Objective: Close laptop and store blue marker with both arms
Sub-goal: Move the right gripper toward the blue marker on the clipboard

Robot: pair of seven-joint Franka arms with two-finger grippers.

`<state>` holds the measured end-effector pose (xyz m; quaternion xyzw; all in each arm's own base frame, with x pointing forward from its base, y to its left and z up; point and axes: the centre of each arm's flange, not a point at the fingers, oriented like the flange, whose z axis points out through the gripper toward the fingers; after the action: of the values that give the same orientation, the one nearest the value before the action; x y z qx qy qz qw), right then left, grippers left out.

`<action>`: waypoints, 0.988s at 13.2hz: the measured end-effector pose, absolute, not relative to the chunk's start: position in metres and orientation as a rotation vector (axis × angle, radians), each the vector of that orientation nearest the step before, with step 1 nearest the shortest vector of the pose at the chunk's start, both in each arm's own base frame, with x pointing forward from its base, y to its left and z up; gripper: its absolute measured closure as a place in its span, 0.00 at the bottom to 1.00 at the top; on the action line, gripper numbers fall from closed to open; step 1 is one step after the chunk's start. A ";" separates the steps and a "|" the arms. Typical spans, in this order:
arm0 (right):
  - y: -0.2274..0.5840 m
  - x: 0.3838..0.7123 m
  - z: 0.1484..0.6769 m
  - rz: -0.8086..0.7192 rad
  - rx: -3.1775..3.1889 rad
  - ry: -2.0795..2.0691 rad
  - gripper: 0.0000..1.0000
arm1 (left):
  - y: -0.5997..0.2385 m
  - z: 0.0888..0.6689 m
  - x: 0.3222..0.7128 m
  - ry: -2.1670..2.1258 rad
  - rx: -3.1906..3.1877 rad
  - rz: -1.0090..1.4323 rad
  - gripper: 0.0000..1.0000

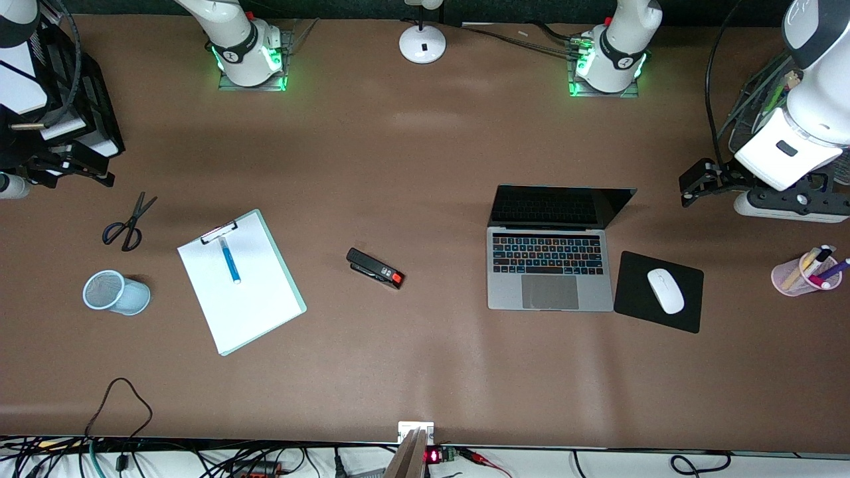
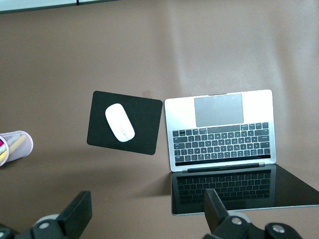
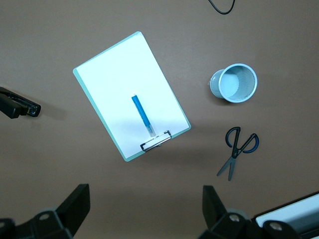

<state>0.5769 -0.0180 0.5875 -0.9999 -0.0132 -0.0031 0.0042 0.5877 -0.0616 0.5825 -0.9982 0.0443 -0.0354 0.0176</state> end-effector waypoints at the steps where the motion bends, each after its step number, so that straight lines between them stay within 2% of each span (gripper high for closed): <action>1: -0.018 0.577 0.588 -0.010 -3.133 -0.041 0.00 | -0.062 0.582 0.588 0.138 -3.101 -0.109 0.00; 8: -0.018 0.578 0.585 -0.003 -3.133 -0.041 0.00 | -0.062 0.582 0.587 0.138 -3.101 -0.106 0.00; 13: -0.017 0.593 0.546 0.090 -3.133 -0.042 0.00 | -0.061 0.585 0.588 0.136 -3.101 -0.113 0.00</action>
<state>0.5926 -0.0172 0.5456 -0.9995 -0.0133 0.0288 0.0035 0.5878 -0.0613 0.5845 -0.9982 0.0439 -0.0364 0.0176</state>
